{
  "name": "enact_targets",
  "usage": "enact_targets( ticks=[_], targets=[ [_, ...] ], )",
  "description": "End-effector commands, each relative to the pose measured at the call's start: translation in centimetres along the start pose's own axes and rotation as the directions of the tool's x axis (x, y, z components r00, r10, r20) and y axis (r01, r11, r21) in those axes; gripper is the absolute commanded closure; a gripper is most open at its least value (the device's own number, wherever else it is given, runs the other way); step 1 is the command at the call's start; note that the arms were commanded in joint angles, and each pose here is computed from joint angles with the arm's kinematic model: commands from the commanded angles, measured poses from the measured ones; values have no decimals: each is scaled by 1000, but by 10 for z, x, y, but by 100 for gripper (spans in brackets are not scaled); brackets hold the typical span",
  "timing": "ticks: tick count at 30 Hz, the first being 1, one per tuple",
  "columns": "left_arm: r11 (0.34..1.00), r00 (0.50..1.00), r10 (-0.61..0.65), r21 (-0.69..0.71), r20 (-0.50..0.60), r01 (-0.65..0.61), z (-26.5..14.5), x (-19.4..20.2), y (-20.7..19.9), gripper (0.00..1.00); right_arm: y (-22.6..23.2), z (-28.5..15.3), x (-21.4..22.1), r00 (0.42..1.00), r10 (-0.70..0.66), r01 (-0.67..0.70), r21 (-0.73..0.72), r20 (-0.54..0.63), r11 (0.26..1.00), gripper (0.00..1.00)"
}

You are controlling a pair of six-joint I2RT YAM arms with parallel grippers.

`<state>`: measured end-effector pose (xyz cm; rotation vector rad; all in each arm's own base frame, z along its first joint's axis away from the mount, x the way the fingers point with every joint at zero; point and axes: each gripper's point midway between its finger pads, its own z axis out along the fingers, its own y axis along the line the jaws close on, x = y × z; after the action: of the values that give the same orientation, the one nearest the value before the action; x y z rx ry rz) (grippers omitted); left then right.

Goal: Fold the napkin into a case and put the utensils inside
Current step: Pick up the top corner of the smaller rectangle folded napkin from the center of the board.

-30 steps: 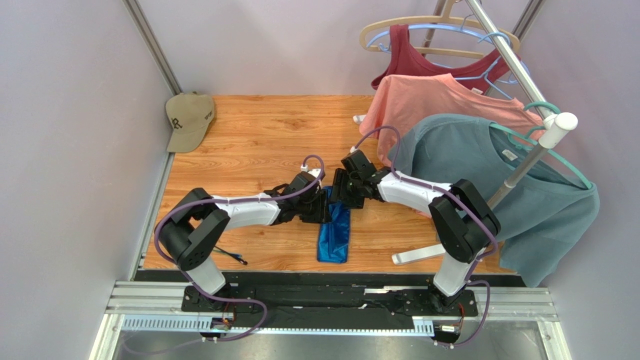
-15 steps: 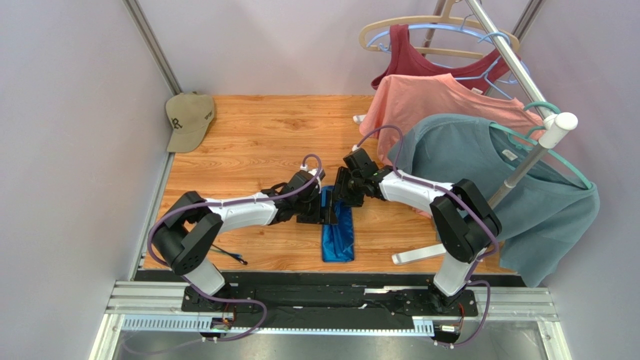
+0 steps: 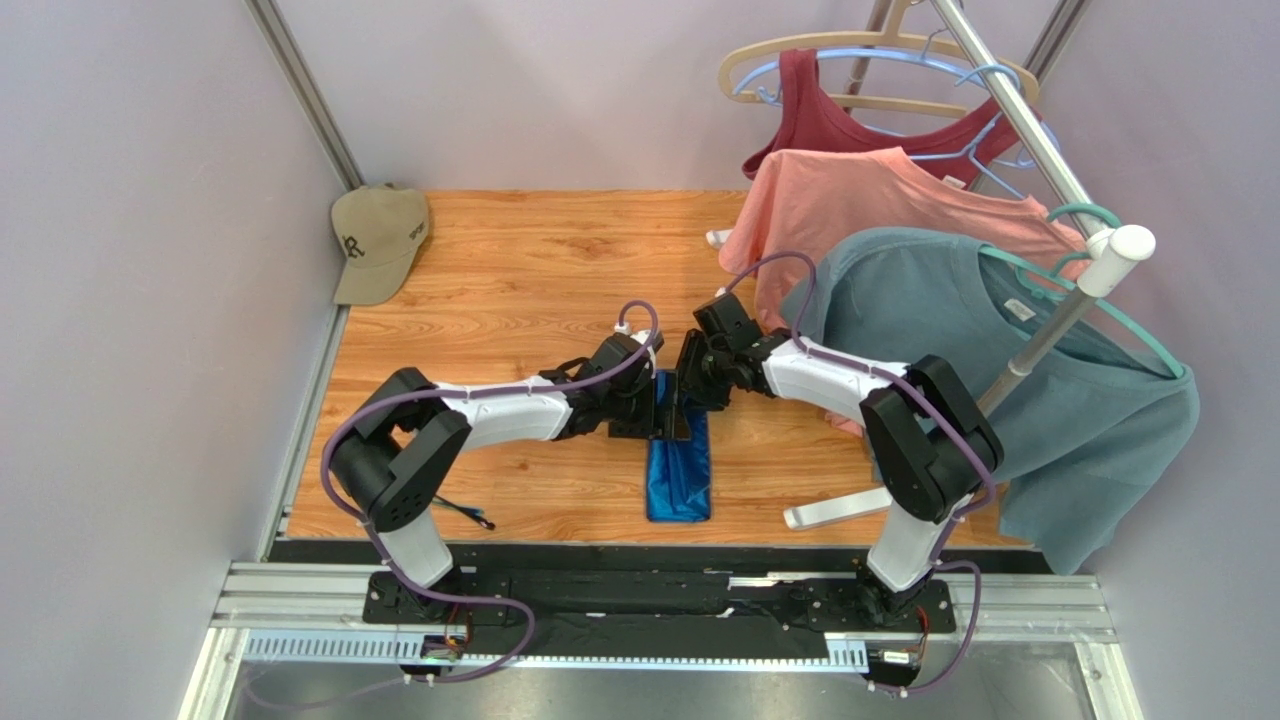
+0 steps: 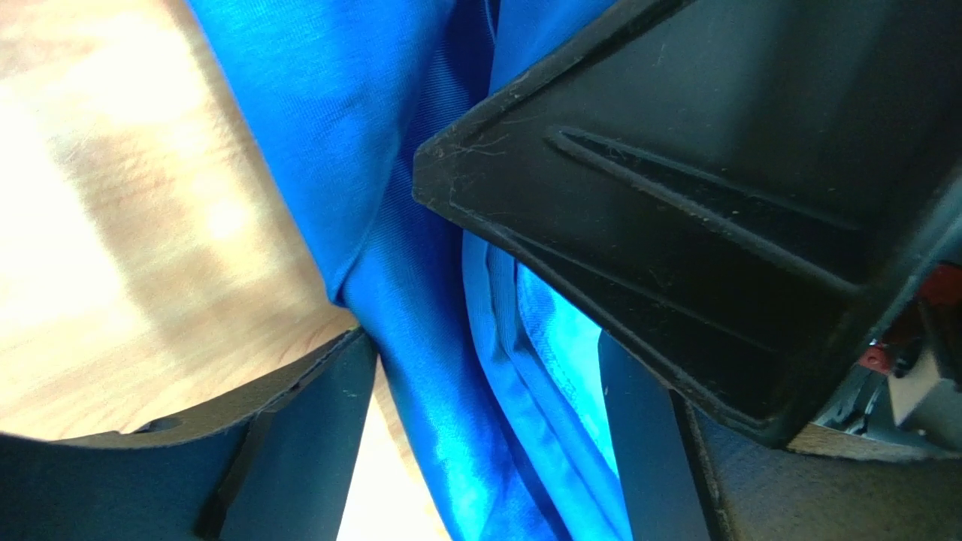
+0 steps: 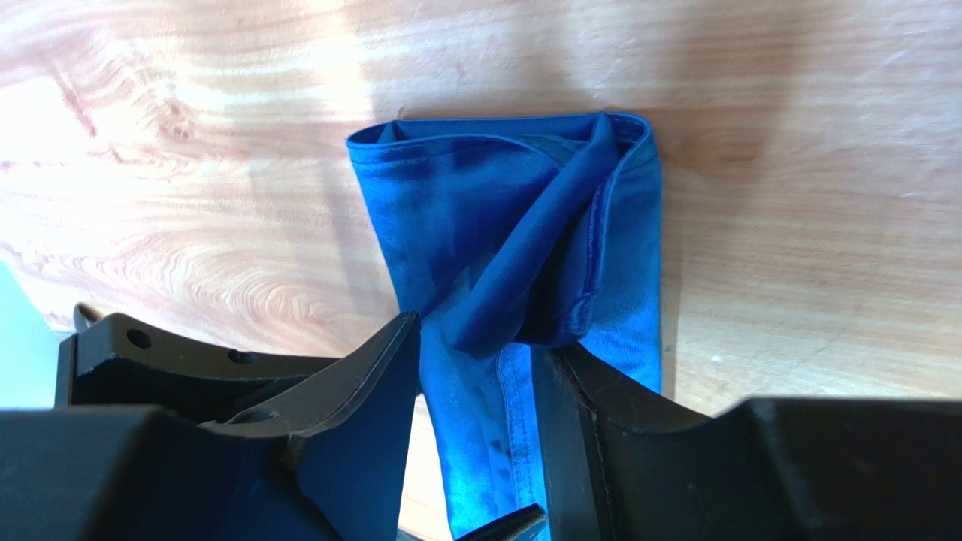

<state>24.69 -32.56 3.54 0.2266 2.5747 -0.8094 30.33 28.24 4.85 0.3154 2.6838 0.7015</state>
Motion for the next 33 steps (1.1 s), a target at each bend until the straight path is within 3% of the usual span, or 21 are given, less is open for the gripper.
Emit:
enact_targets(
  ticks=[1, 15, 25, 33],
  targets=[
    [990, 998, -63, -125, -16, 61, 18, 17, 34, 21, 15, -2, 1, 1000, -19, 20, -44, 7, 999, 55],
    [988, 995, -100, -124, -19, 97, 21, 35, 46, 27, 5, -4, -35, 974, -197, 186, 109, 109, 977, 49],
    [989, 995, -99, -117, -24, 95, 23, 36, 45, 27, 1, -8, -52, 955, -271, 244, 196, 122, 950, 37],
    [989, 995, -97, -116, -23, 94, 22, 36, 44, 28, -7, -7, -58, 944, -308, 273, 245, 115, 930, 36]
  ],
)
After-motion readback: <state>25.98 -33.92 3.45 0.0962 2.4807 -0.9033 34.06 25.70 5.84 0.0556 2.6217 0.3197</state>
